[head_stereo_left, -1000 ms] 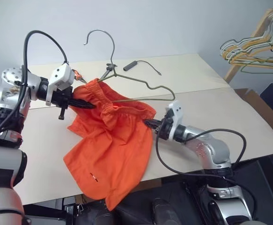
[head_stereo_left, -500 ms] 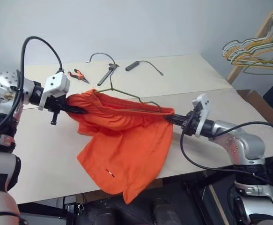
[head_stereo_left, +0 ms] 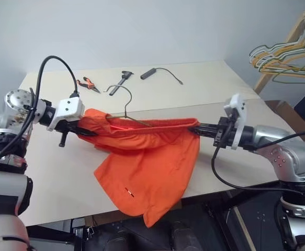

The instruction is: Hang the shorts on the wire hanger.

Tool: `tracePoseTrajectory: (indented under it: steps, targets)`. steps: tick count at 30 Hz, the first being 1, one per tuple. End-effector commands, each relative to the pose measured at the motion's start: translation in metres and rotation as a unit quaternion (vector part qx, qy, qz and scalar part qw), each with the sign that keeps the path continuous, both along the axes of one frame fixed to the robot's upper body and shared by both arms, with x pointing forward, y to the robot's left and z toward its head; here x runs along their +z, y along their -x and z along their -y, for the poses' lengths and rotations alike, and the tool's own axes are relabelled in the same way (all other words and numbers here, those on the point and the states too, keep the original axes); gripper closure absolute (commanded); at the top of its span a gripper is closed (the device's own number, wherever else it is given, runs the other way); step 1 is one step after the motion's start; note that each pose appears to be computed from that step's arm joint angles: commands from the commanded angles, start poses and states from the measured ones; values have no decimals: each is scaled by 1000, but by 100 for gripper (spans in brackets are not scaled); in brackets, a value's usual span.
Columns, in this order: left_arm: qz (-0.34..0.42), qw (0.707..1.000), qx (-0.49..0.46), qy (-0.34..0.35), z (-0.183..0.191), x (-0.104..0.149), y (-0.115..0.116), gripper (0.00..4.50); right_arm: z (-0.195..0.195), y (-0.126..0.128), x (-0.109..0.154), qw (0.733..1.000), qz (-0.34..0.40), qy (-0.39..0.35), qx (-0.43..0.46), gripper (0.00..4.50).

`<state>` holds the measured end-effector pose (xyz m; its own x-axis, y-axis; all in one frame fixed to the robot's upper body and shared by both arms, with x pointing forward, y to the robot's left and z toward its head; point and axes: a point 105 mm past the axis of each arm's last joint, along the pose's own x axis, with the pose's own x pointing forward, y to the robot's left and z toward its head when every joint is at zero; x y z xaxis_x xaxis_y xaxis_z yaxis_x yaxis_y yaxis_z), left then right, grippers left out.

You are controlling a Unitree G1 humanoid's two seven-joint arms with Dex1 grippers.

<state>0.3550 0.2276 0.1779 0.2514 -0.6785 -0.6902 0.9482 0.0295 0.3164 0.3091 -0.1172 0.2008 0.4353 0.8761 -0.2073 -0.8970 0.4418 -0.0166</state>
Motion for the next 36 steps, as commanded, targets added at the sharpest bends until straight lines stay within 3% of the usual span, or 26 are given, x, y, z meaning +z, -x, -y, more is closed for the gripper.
tracePoseTrajectory:
  steps: [1, 3, 8, 13, 14, 19, 24, 30, 36]
  targets:
    - [22, 1000, 5, 10, 7, 7, -8, 450, -22, 12, 6, 999, 18, 33, 34, 423]
    - [27, 999, 6, 21, 13, 9, -12, 450, -29, 14, 3, 998, 18, 43, 36, 374]
    - [37, 999, 10, 32, 19, 12, -16, 450, -30, 17, -3, 996, 20, 75, 32, 199]
    - [48, 998, 14, 39, 22, 15, -19, 450, -15, 12, -9, 992, 31, 118, 6, 24]
    - [50, 998, 12, 40, 23, 16, -19, 450, -9, 8, -4, 992, 39, 121, -5, 6]
    - [47, 998, 1, 39, 24, 18, -16, 450, 18, -5, 40, 990, 90, 103, -38, 6]
    - [40, 999, -8, 21, 22, 16, -13, 450, -7, -4, 68, 991, 113, 66, 14, 6]
    - [57, 998, -13, -26, 19, 15, -16, 450, -69, -10, 62, 989, 117, 58, 73, 6]
    - [56, 998, -19, -26, 22, 17, -17, 450, -109, -28, 36, 992, 84, 70, 61, 6]
